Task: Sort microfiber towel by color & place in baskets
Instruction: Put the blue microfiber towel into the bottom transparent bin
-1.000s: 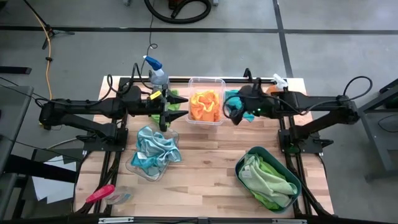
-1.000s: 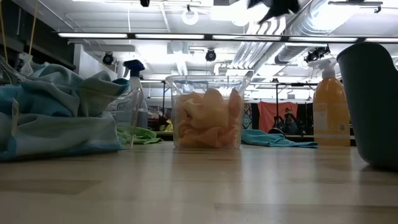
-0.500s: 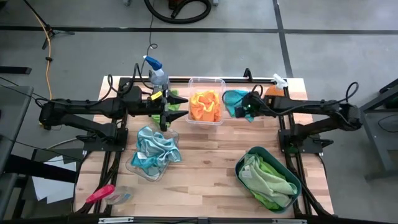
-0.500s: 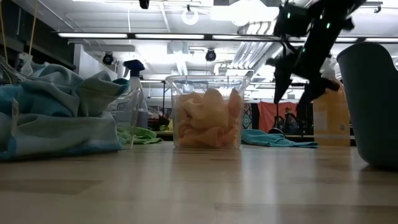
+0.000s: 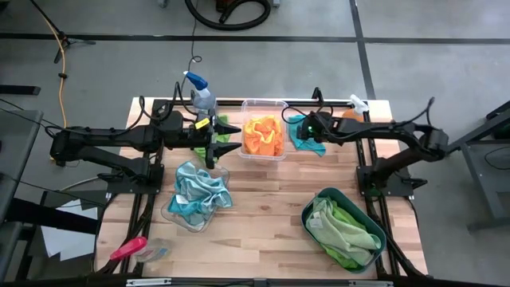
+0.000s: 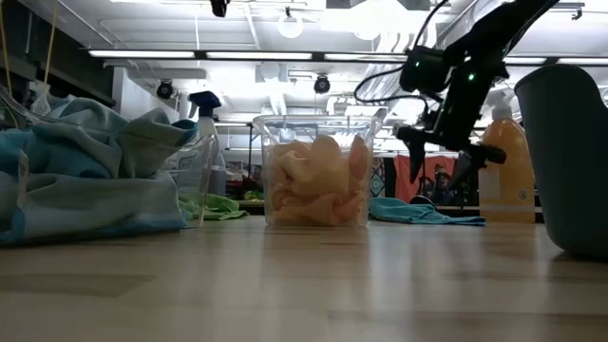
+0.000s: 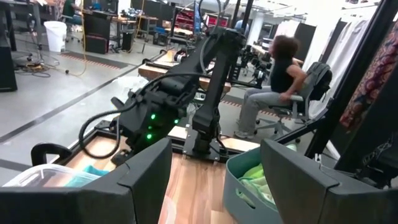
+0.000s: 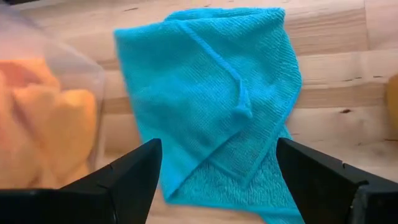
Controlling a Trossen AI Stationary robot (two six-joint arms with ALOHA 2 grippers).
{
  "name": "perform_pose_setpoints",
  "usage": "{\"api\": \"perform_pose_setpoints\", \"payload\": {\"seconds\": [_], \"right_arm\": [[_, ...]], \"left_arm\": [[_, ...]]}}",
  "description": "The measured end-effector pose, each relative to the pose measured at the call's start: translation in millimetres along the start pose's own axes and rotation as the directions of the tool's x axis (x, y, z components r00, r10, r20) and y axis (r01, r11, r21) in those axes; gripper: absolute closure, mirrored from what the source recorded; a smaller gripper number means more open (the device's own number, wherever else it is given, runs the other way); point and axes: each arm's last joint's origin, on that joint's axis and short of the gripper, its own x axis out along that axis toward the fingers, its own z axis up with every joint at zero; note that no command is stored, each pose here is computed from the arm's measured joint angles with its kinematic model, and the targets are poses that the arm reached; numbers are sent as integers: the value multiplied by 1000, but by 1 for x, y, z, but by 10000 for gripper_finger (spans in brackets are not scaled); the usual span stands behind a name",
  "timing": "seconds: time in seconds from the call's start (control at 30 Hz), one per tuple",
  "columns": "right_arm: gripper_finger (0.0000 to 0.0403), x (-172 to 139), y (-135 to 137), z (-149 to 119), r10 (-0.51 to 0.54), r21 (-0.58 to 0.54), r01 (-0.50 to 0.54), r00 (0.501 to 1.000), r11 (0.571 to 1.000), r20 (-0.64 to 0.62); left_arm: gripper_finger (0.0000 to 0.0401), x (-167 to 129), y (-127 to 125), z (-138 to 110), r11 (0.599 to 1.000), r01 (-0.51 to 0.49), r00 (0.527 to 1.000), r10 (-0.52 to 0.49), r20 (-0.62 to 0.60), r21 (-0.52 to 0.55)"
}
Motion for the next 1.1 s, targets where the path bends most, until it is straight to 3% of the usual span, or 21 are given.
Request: {"api": "perform_pose_setpoints", "payload": {"seconds": [0.4, 0.7, 0.87, 1.03, 1.1], "right_arm": [[90, 40, 3, -11, -105, 91, 104, 994, 990, 10], [112, 59, 0, -24, -185, -21, 184, 981, 983, -56], [206, 53, -5, -35, -266, -122, 254, 959, 960, -97], [366, 40, -6, -51, -311, -339, 254, 942, 906, -125], [387, 30, -6, -57, -308, -407, 228, 941, 884, -140]], "left_arm": [[166, 0, 0, 0, 1000, 0, 1000, 0, -1, 0], [166, 0, 0, -1, 1000, -1, 1000, 1, -5, 0], [166, 0, 0, -2, 1000, -4, 1000, 4, -20, 2], [166, -1, 0, -2, 1000, -5, 999, 5, -31, -7], [166, -5, -1, 1, 999, 12, 1000, -13, -15, -38]]}}
